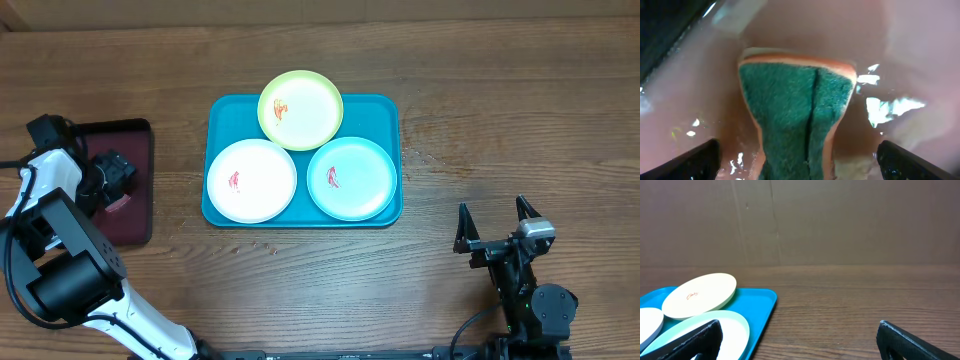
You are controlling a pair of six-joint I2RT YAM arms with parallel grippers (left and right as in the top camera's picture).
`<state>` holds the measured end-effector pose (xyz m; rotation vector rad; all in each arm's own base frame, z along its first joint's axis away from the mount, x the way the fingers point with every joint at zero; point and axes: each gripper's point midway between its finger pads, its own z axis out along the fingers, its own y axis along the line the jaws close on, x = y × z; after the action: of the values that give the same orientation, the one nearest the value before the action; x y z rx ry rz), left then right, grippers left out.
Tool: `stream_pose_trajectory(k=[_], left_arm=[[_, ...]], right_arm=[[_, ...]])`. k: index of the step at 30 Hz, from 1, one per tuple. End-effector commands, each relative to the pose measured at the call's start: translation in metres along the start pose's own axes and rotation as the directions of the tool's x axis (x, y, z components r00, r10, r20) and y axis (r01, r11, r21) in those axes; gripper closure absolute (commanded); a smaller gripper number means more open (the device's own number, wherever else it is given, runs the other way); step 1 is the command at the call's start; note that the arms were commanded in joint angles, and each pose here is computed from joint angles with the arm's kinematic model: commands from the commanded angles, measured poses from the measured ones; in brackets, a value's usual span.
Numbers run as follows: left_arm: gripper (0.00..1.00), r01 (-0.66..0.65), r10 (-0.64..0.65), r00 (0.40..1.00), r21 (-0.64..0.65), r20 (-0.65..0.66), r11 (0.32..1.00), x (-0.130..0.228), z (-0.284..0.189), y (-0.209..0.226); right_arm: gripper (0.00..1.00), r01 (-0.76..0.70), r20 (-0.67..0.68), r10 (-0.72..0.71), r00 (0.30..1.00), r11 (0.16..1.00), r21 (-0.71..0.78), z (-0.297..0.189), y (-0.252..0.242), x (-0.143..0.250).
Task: Clean dirty plates on tray and stack at the side
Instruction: 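Lower the left gripper and grasp the green-orange sponge in the water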
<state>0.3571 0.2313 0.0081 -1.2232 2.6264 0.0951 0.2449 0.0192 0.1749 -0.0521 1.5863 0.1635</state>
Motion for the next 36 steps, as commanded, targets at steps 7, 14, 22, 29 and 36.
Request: stream_pose_trajectory(k=[7,14,22,29,36], left_arm=[[0.96,-0.117,0.117,0.993,-0.006,-0.001,0.993,-0.003,0.004,0.001],[0.17,-0.117,0.117,0.993,-0.003,0.017,0.993,-0.007,0.004,-0.001],[0.00,-0.110,0.112,0.987,-0.027,0.118,0.994,-0.032,0.002,0.000],[0.60,-0.103,0.108,0.980,-0.041,0.167,0.994,-0.044,0.001,0.000],[0.96,-0.104,0.109,0.981,-0.043,0.159,0.994,-0.042,0.001,0.001]], right_arm=[[0.00,0.008,0.006,-0.008,1.000,1.000,0.002,0.000,0.000,0.001],[0.00,0.008,0.006,-0.008,1.000,1.000,0.002,0.000,0.000,0.001],[0.00,0.008,0.005,-0.008,1.000,1.000,0.002,0.000,0.000,0.001],[0.00,0.008,0.005,-0.008,1.000,1.000,0.002,0.000,0.000,0.001],[0.00,0.008,0.006,-0.008,1.000,1.000,0.002,0.000,0.000,0.001]])
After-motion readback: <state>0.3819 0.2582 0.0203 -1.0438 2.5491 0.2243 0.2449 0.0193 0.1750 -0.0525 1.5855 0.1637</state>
